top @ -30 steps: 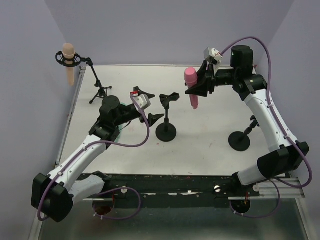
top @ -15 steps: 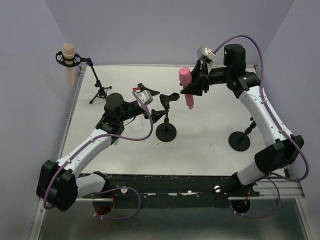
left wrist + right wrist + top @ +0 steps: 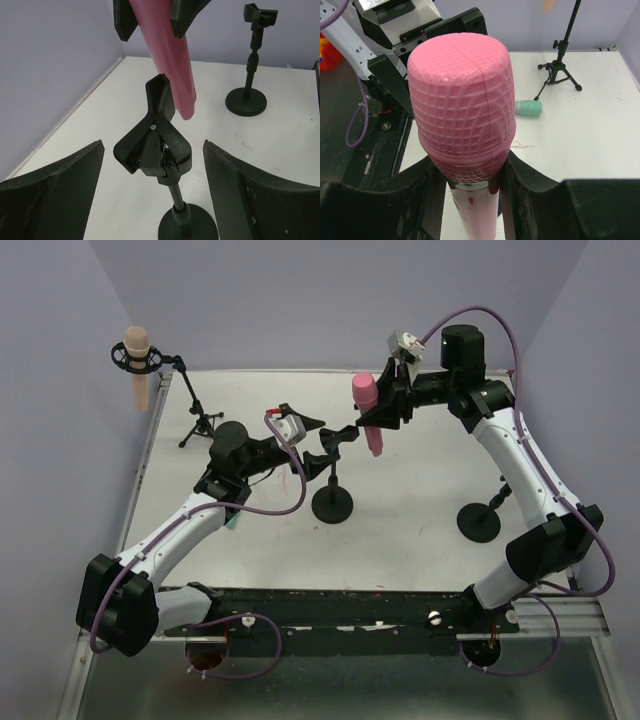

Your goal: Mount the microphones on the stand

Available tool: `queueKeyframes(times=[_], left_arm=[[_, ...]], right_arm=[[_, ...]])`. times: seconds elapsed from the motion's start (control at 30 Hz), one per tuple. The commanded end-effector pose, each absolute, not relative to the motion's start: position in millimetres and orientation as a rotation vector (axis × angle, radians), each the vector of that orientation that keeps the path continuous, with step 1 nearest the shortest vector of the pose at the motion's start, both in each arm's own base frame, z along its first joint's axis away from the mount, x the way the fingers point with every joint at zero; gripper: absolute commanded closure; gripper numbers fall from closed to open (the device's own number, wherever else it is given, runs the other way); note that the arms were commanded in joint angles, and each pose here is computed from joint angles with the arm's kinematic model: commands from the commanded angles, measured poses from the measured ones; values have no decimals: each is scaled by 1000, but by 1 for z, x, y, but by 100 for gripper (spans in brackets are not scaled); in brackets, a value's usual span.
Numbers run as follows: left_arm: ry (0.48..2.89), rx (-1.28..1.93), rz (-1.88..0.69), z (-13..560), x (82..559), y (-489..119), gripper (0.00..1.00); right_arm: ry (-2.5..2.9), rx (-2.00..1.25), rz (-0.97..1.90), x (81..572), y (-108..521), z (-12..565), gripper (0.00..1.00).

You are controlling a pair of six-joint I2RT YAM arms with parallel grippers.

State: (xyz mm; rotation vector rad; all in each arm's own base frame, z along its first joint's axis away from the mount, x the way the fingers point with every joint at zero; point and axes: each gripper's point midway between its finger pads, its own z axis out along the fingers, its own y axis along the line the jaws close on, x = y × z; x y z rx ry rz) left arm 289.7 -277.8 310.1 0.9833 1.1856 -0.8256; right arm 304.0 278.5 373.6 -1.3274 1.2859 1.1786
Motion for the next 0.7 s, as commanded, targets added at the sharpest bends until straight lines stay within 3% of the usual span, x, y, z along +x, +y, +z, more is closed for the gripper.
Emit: queueKeyframes(times=[0.0, 0.17, 0.37, 0.47, 0.67], left_arm=[[1126, 1005, -865, 326, 285, -282, 16], [1131, 1021, -872, 324, 282, -283, 30], [1153, 1022, -881, 321, 281, -283, 72], [1164, 1022, -889, 323, 281, -282, 88], [1179, 1013, -912, 324, 279, -283, 89]], right_arm=[[1263, -1332, 1165, 305, 282, 383, 82], [1268, -1330, 1166, 307, 282, 384, 82], [1273, -1335, 1180, 308, 285, 380, 82], [1271, -1341, 1190, 305, 287, 380, 82], [1259, -1369, 1226, 294, 301, 377, 82]])
